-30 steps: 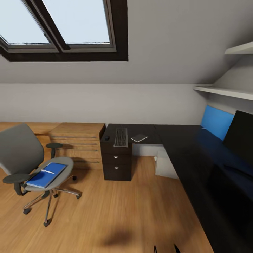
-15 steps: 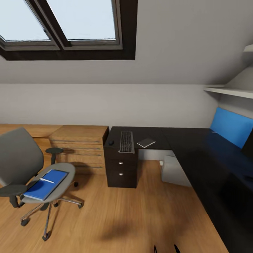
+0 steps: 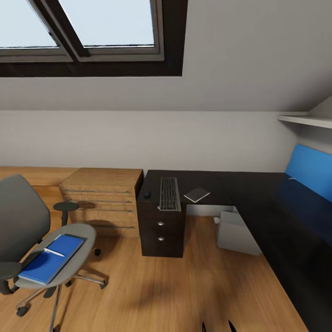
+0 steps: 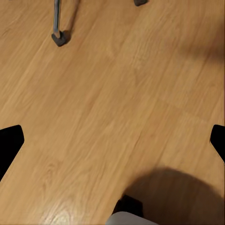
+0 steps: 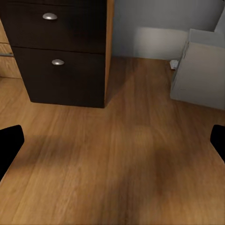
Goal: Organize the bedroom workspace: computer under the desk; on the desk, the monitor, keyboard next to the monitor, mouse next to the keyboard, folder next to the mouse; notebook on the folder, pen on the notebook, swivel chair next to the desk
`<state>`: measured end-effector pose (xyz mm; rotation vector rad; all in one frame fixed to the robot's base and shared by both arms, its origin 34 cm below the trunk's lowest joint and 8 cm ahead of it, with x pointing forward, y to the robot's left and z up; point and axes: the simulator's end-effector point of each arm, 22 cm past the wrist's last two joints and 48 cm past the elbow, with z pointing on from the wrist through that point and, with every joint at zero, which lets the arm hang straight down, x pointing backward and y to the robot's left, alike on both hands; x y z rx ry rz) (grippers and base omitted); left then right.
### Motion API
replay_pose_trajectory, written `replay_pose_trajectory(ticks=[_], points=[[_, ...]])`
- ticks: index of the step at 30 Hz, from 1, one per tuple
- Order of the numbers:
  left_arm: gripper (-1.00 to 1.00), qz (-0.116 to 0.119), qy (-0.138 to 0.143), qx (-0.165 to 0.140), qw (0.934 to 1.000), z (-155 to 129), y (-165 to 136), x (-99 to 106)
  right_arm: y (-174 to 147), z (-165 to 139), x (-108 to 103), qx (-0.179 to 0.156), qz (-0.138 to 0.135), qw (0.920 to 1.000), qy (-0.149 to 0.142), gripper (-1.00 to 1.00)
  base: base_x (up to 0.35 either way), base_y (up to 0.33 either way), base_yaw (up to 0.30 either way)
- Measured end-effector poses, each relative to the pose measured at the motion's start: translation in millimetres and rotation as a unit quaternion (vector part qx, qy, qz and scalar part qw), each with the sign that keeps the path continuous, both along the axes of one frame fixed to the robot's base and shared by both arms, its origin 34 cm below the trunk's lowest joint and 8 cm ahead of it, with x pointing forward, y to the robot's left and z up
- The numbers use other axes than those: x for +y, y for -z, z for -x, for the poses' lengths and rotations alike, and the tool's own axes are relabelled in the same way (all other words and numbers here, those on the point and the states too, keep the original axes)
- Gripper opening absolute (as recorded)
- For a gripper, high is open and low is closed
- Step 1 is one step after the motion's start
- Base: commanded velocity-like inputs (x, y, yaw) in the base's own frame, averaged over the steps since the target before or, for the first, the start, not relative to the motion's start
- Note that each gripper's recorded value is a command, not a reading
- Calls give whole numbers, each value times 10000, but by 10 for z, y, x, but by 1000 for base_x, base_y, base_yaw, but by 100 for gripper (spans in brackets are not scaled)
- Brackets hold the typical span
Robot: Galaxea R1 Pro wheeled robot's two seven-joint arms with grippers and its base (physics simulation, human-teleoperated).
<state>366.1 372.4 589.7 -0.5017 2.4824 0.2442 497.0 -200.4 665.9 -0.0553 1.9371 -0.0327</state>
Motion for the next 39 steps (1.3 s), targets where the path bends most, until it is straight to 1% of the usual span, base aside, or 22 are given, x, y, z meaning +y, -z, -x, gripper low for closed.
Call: replay_pose_trajectory(ticks=[3,4,8,10,20,27,31,33,36,39], points=[[100,-1,0,-5,10000,-2,-1,0,1,0,-5,1,0,10000,8,100,329,0,0],[100,-75,-13,-193,9998,-65,-54,34,17,6,-33,38,12,10000,34,100,331,0,0],[100,-120,-21,-316,9994,-105,-90,53,53,19,-36,124,33,9999,27,100,332,0,0],[100,-142,-27,-390,9991,-127,-110,57,91,35,-34,219,49,9997,12,100,309,193,-3],[100,-133,-30,-372,9992,-112,-99,50,83,28,-21,209,52,9998,-22,100,282,210,-190],[100,-136,-31,-374,9992,-110,-96,51,86,25,-19,215,52,9998,-26,100,68,59,-67],[100,-6,-227,-375,9990,-38,-112,-33,31,26,118,250,-20,9997,-59,100,0,0,0],[100,53,-249,-364,9990,-20,-122,-103,4,32,110,248,-18,9997,-43,100,0,0,0],[100,145,-252,-287,9992,48,-106,-227,0,51,64,330,32,9994,-42,100,0,0,0],[100,163,-250,-204,9993,123,-103,-248,-8,70,51,406,62,9991,-57,100,0,0,0]])
